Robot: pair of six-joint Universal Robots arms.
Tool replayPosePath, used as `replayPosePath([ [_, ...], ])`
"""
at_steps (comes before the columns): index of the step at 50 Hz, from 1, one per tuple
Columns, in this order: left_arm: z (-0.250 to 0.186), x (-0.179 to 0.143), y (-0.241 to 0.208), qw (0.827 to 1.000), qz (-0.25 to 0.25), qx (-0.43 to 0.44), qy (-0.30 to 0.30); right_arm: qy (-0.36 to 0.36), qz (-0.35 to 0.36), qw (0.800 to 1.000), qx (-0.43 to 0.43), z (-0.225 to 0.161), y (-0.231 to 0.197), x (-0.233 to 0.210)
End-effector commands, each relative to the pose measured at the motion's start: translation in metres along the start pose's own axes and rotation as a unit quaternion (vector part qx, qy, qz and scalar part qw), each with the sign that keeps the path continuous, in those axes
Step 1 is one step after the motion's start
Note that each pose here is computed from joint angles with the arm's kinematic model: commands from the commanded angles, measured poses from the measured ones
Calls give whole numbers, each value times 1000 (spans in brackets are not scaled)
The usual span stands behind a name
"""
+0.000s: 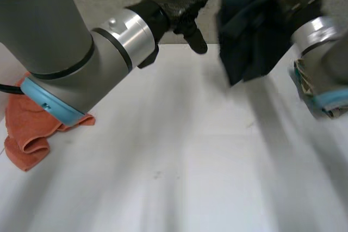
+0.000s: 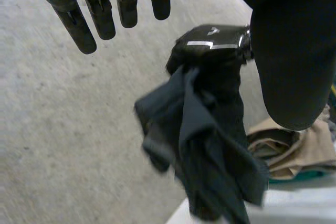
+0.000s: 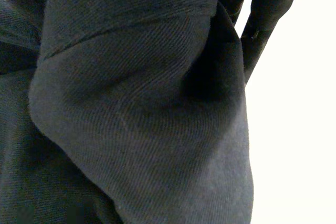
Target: Fold the laundry.
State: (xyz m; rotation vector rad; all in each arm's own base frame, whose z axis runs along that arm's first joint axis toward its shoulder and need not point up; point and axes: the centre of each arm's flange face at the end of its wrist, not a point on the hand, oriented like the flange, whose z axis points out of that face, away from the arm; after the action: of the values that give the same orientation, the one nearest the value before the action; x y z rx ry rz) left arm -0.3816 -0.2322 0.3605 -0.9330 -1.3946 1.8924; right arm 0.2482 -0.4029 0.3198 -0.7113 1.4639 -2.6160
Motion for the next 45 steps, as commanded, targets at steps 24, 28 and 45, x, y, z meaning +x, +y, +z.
replayPosePath([
  [24, -9, 9, 44, 997, -29, -65, 6, -22, 85, 987, -135, -106, 261, 205],
  [28, -10, 10, 42, 998, -28, -63, 5, -5, 59, 991, -124, -98, 232, 220],
  [45, -26, 26, 24, 998, -29, -57, 21, 214, -4, 938, -272, -123, 127, 274],
])
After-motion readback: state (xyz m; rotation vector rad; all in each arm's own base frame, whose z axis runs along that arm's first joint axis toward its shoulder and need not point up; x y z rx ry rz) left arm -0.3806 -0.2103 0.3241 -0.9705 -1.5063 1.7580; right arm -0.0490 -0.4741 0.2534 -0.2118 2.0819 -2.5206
